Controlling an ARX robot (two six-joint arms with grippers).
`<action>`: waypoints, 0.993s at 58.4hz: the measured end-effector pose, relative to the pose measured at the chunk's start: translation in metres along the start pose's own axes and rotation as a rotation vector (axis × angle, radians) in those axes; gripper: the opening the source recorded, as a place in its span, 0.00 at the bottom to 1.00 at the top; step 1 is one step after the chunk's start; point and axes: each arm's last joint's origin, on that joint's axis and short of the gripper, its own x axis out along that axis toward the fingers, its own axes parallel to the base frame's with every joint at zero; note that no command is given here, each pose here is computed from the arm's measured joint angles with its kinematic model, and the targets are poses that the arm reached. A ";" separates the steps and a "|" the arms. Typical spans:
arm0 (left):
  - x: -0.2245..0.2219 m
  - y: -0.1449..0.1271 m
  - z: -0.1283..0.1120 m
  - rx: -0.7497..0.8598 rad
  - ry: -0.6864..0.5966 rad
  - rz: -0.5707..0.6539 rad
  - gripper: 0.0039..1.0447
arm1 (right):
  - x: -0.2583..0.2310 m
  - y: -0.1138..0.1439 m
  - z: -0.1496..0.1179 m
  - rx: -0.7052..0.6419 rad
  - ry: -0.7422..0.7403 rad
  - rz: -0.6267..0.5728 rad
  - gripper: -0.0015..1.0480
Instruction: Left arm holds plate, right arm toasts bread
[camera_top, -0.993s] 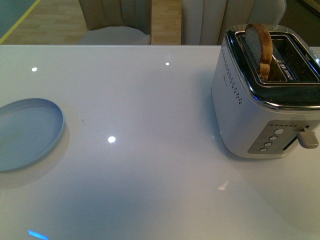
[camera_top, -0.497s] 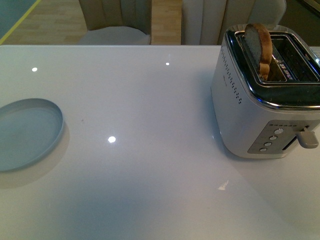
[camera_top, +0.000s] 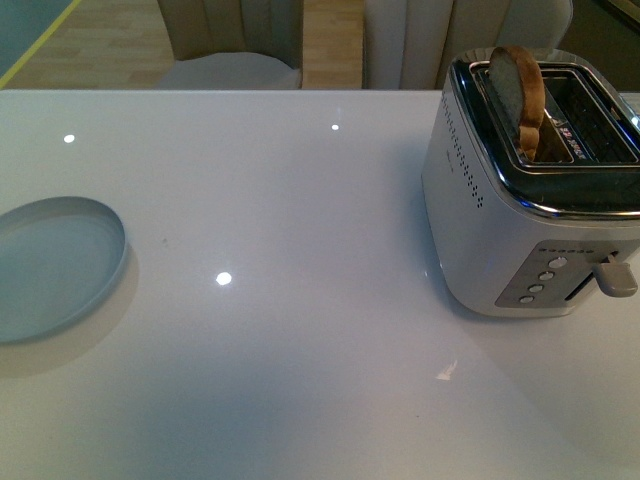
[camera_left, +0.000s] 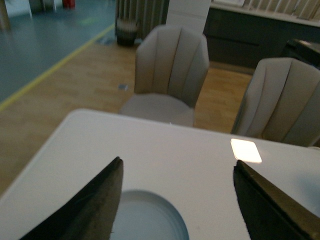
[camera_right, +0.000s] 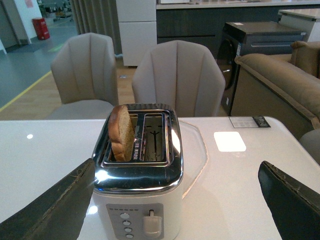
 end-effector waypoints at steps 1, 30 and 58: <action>-0.002 -0.002 0.001 0.015 -0.013 0.002 0.55 | 0.000 0.000 0.000 0.000 0.000 0.000 0.92; -0.039 -0.036 -0.022 0.070 -0.017 -0.004 0.02 | 0.000 0.000 0.000 0.000 0.000 -0.001 0.92; -0.059 -0.051 -0.016 0.075 -0.048 -0.006 0.02 | 0.000 0.000 0.000 0.000 0.000 -0.001 0.92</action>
